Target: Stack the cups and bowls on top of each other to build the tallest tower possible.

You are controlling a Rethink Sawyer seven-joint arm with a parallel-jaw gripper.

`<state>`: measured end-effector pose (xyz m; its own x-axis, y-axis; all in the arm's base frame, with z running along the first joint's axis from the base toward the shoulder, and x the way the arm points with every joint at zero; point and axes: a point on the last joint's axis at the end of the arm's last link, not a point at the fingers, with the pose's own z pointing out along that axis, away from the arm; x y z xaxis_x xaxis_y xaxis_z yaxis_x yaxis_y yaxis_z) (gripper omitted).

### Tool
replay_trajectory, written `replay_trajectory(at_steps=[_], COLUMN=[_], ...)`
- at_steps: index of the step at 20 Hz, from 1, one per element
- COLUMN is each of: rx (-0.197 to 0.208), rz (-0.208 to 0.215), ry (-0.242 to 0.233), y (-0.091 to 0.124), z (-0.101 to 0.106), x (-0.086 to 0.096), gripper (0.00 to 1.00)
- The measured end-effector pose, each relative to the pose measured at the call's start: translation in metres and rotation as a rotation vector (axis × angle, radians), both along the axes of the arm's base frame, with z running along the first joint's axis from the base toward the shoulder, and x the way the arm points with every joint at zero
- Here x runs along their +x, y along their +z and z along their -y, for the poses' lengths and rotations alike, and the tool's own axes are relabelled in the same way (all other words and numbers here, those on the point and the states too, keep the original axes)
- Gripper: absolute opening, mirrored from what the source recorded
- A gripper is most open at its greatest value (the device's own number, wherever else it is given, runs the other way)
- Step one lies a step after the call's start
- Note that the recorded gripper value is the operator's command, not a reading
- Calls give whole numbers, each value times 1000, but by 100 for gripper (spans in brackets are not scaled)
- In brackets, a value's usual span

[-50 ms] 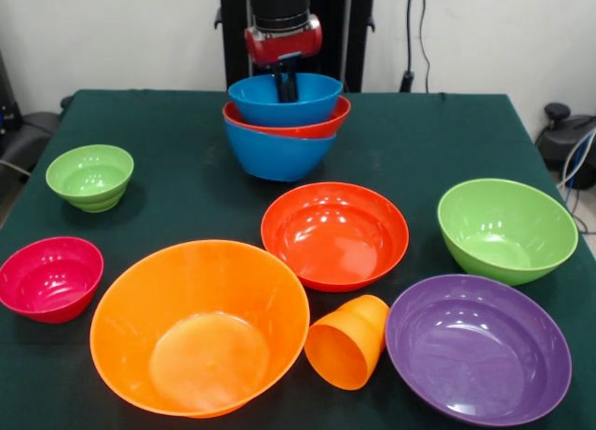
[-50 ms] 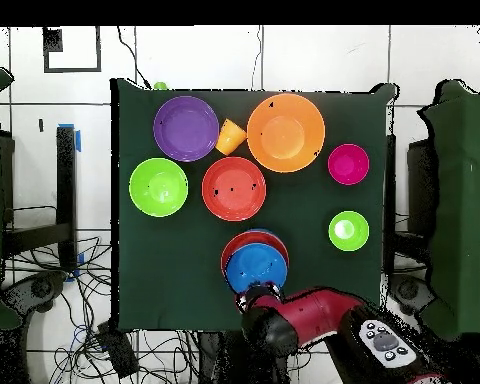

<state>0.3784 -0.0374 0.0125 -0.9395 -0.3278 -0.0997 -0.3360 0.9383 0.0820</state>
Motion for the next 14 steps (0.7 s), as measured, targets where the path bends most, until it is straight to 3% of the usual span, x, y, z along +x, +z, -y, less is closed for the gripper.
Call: replay_trajectory(at_steps=[7, 14], rx=[-31, -38], rz=[2, 23], ry=[2, -6], y=[-2, 1], z=[4, 9], x=[-11, -9], gripper=[0, 0])
